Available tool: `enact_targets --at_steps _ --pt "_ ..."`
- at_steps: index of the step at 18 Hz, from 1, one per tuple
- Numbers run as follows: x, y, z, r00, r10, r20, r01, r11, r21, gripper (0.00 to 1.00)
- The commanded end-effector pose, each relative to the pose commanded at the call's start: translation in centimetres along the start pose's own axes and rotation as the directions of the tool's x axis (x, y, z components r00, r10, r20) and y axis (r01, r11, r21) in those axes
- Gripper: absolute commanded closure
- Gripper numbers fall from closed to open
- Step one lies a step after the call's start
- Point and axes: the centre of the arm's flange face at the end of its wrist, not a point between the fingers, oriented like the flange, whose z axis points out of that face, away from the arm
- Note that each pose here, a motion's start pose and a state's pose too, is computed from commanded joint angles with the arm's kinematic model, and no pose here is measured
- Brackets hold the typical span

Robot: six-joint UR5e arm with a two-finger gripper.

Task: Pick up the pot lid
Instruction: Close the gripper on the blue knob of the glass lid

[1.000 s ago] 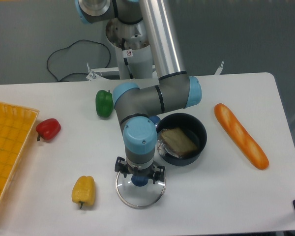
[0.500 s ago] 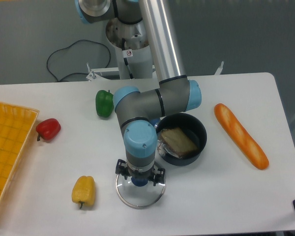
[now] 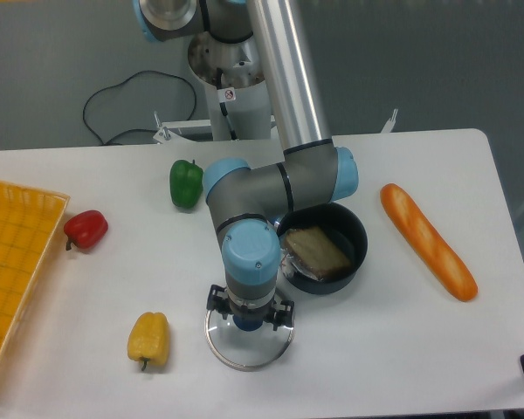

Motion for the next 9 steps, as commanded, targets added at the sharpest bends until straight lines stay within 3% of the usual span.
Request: enact_targets --at_steps 9 --pt "0.17 0.12 0.01 1.000 0.000 0.000 0.000 1.000 -0.003 0.00"
